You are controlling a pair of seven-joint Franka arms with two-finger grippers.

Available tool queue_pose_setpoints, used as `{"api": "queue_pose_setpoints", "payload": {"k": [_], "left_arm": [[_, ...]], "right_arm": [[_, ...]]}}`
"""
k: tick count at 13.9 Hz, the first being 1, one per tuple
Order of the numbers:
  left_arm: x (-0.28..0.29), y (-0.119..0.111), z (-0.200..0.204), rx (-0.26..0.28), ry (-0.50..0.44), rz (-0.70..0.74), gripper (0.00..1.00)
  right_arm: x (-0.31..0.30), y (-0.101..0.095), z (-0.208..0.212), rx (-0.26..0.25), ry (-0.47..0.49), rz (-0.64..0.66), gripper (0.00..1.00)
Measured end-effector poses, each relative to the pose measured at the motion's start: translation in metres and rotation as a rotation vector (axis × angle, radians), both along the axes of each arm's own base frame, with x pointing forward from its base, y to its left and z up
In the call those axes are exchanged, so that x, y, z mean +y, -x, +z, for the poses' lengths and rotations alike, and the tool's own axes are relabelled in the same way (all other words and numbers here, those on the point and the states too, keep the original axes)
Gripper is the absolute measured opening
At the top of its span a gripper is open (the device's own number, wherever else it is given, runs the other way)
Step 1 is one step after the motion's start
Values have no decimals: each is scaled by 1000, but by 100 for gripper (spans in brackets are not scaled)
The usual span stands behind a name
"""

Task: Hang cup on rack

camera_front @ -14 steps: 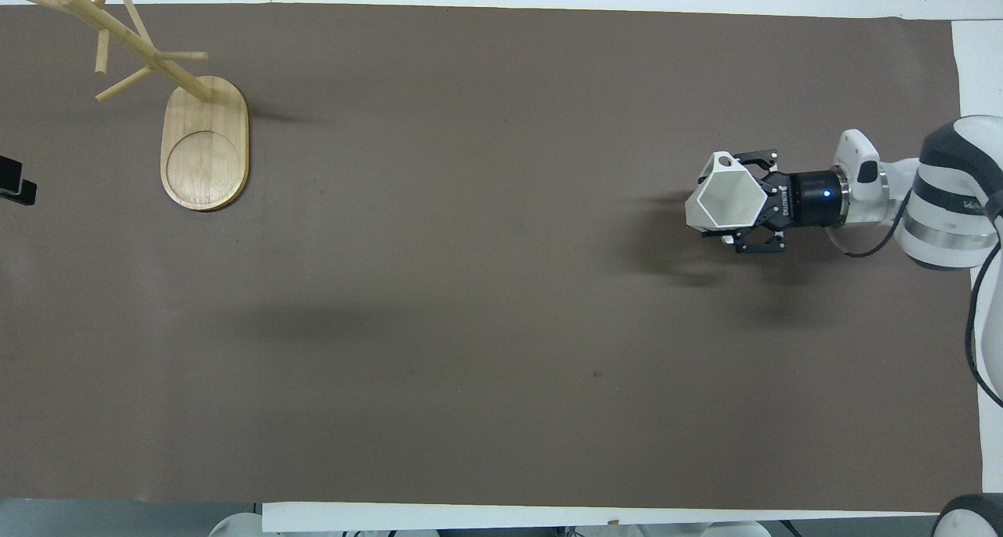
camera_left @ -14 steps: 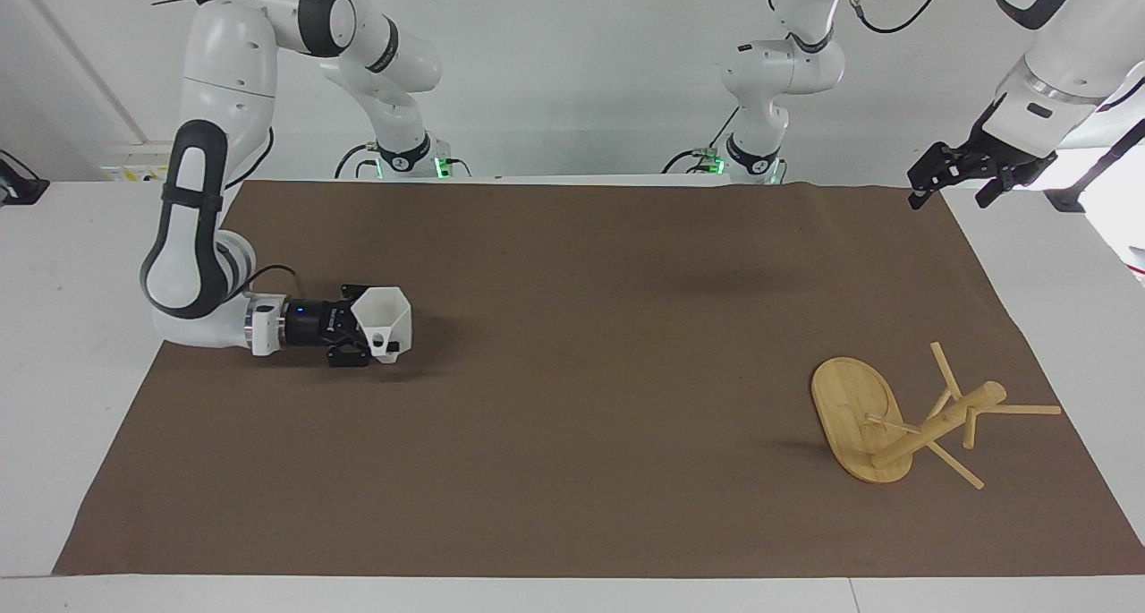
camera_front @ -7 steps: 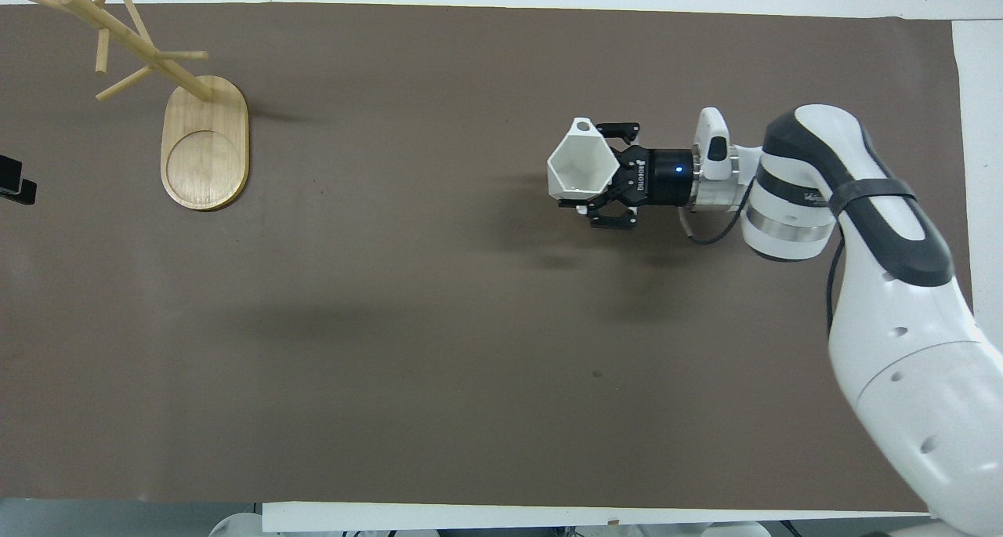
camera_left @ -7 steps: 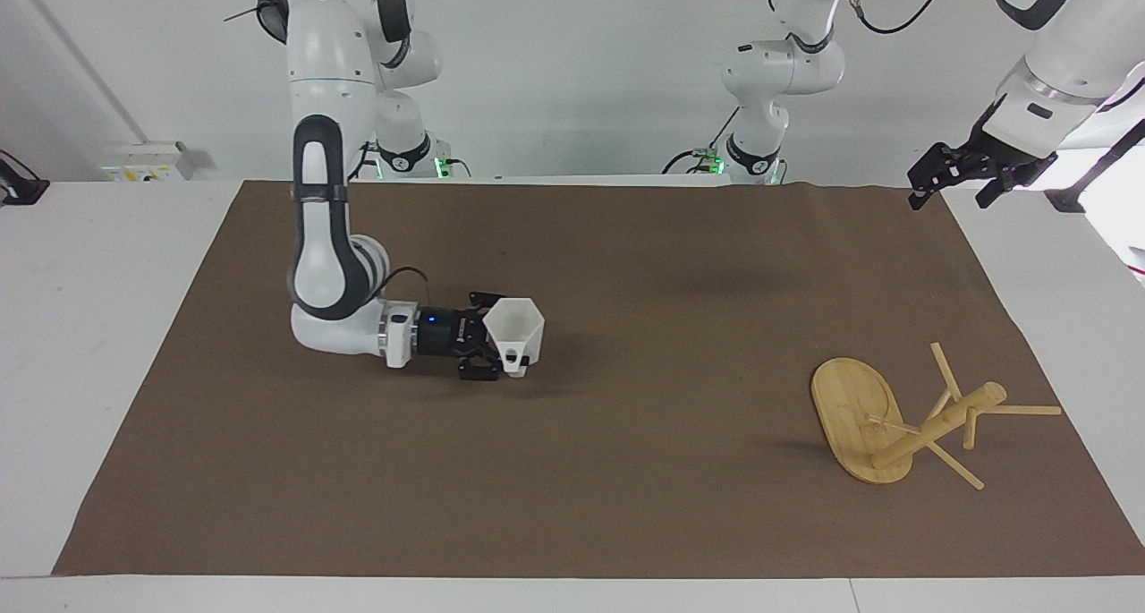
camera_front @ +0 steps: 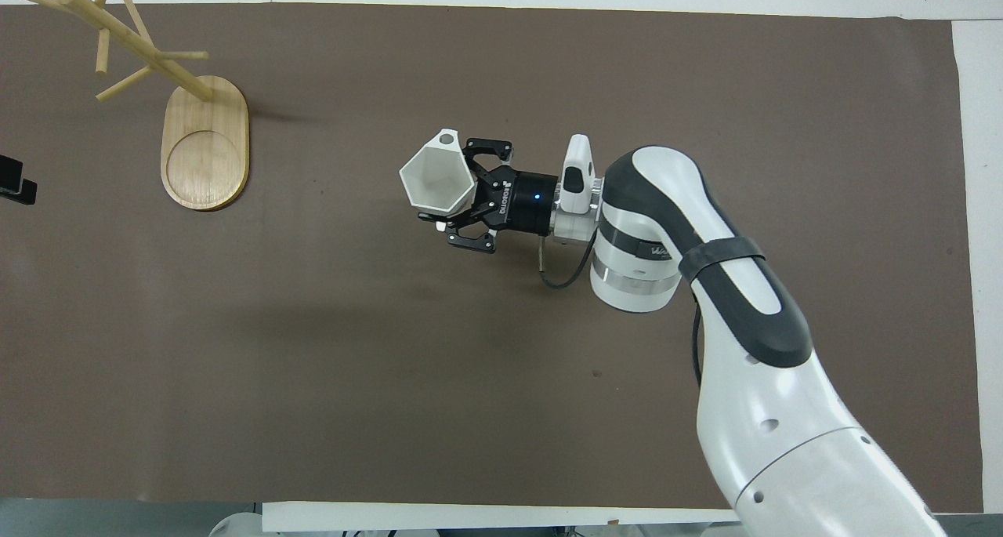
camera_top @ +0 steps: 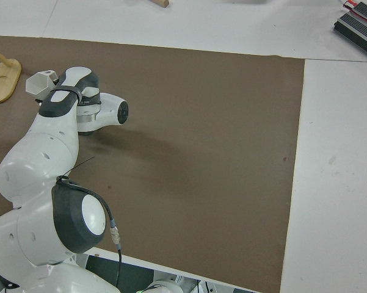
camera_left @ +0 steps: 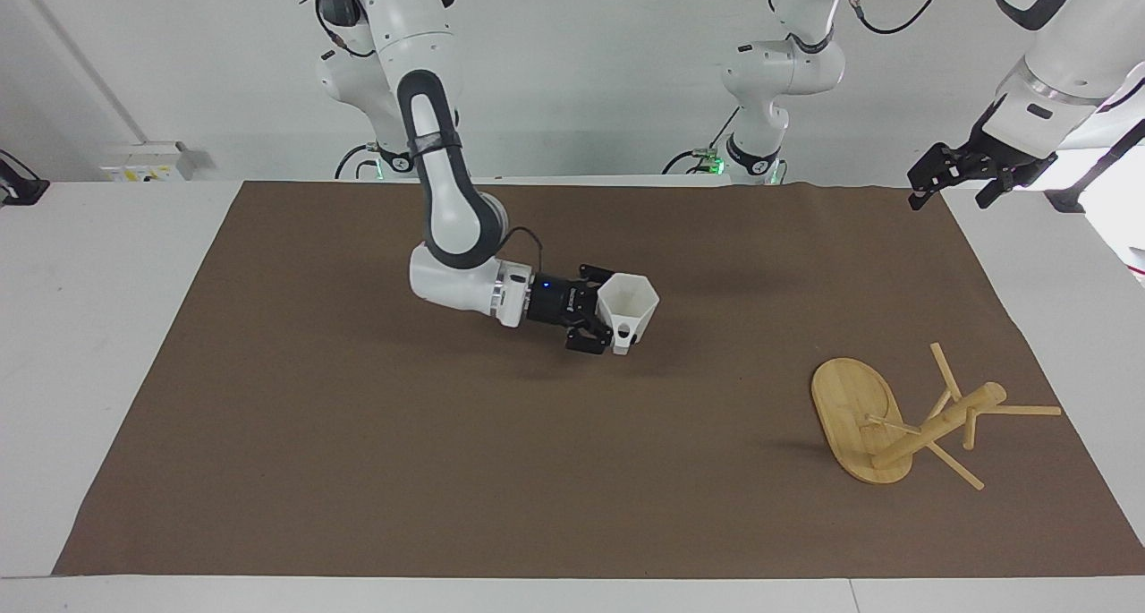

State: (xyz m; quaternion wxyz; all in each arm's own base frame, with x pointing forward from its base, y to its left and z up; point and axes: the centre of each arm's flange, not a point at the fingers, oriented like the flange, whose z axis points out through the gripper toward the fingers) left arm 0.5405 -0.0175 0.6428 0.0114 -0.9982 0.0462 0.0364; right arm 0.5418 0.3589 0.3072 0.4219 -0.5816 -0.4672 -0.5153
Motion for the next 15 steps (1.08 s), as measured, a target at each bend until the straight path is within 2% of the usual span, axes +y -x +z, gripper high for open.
{"api": "queue_pose_setpoints", "payload": {"k": [2,4,6,9,11,15], "left_arm": [[-6,0,0,0,6,-11,100],[-35,-1,1,-28,24,-40,100],[-89,-2,-4,-84,37,-42,100],[-178,11,-31,-116,50,-47,100],[-214,21,-56,-115,53,-56,100],[-245,39,-99,-68,36,-105,100]], "right_arm": [[27,20,-3,-34,0,16,78],[32,28,-8,-66,1,29,78],[38,36,-12,-81,-20,26,78],[48,52,-21,-79,-15,29,78],[46,52,-23,-77,-11,25,78],[42,50,-24,-76,3,13,78]]}}
